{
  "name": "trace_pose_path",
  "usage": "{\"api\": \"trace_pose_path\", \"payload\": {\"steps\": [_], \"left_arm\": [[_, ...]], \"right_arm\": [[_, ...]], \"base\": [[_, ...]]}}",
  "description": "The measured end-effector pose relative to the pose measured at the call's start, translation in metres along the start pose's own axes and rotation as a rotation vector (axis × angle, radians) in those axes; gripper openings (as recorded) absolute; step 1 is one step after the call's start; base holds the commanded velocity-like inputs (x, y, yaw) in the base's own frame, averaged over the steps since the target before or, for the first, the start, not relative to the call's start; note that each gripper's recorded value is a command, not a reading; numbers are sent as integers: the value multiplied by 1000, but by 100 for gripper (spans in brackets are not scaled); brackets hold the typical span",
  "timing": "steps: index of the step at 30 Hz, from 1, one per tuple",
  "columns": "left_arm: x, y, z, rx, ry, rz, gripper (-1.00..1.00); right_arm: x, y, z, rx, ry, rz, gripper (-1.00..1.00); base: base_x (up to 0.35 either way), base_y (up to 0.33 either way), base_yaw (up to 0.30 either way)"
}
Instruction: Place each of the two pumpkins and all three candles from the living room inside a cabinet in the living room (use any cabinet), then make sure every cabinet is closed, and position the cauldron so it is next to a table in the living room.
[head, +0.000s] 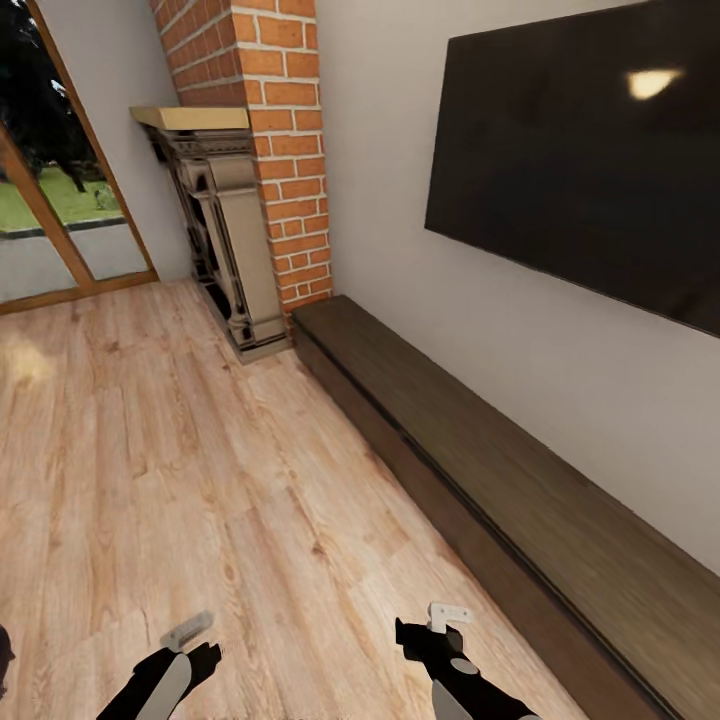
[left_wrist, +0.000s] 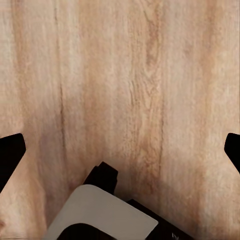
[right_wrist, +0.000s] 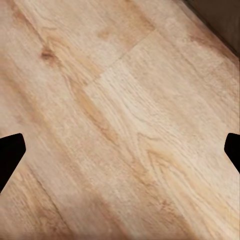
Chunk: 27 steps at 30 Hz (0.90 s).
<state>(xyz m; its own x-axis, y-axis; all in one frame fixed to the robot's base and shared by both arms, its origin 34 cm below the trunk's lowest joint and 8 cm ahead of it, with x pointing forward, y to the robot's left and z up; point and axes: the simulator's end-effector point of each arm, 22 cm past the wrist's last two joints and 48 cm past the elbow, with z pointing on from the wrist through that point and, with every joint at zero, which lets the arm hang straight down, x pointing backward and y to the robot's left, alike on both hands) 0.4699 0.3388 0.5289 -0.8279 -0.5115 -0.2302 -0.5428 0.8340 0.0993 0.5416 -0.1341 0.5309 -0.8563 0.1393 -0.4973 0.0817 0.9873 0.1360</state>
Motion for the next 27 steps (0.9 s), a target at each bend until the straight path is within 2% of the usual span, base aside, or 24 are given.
{"api": "trace_pose_path", "payload": {"steps": [15, 27], "left_arm": [[3, 5, -18, -7, 15, 1, 100], [5, 8, -15, -13, 21, 4, 100]], "right_arm": [[-5, 2, -18, 1, 10, -1, 100], [0, 2, -16, 2, 20, 0, 100]], "base": [[0, 0, 273], [0, 0, 273]]}}
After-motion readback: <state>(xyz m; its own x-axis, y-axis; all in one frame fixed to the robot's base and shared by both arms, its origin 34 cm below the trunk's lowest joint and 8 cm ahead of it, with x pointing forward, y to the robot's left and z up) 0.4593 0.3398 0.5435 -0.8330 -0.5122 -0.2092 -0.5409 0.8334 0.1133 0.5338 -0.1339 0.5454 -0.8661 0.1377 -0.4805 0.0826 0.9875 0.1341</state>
